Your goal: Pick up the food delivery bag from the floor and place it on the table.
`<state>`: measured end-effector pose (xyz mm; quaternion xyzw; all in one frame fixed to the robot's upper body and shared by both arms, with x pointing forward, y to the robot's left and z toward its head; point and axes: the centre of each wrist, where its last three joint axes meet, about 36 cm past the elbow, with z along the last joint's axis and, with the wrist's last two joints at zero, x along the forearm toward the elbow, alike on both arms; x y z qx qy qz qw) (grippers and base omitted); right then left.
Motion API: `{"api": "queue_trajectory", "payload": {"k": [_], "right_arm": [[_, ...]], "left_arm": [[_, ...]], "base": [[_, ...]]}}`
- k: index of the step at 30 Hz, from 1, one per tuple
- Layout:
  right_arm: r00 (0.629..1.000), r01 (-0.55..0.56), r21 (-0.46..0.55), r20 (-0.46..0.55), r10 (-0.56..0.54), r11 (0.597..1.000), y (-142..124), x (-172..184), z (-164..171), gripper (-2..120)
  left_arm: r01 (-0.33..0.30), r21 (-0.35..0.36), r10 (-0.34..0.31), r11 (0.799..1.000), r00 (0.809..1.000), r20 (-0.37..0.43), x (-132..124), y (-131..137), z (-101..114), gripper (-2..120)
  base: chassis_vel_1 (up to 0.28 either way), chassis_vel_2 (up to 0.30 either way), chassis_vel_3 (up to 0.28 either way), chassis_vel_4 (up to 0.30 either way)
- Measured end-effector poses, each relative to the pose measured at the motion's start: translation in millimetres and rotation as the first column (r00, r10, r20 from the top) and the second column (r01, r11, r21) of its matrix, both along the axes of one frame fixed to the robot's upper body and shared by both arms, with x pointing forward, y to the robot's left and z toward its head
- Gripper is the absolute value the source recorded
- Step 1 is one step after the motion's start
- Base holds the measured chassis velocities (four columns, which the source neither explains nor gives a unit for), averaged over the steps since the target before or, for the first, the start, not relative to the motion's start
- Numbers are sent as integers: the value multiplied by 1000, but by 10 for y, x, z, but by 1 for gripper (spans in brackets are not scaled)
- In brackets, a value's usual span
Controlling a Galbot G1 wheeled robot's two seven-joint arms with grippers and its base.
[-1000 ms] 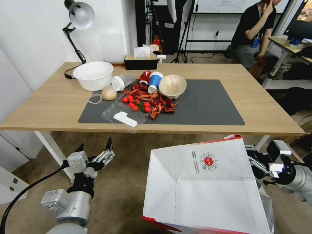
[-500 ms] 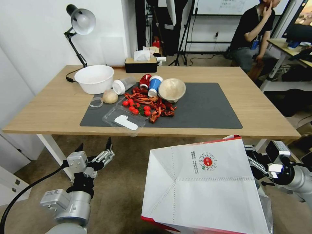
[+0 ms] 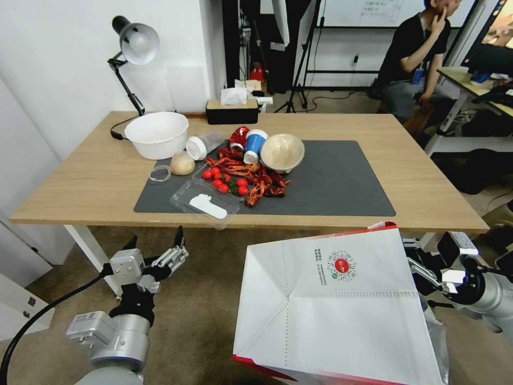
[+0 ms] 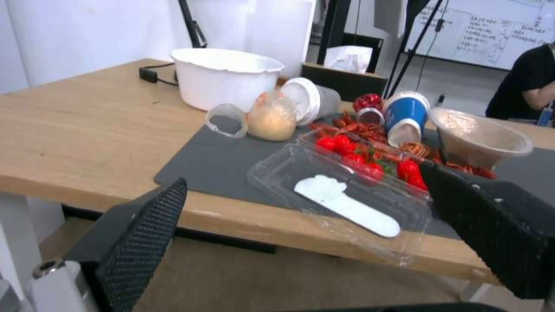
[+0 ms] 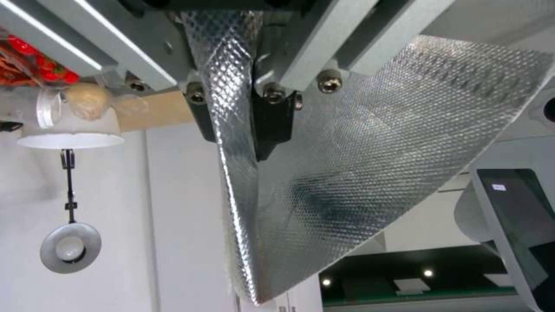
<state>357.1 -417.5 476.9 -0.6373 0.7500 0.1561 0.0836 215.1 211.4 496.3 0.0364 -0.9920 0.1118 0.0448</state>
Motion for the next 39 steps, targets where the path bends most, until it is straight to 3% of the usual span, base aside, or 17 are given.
{"api": "queue_trajectory", "payload": {"k": [39], "right_arm": [[1000, 20, 11, 6, -20, 1000, -67, -21, 56, 0]], "left_arm": [[12, -6, -12, 1000, 1000, 23, -6, -3, -19, 100]], "base": [[0, 0, 0, 0]]}}
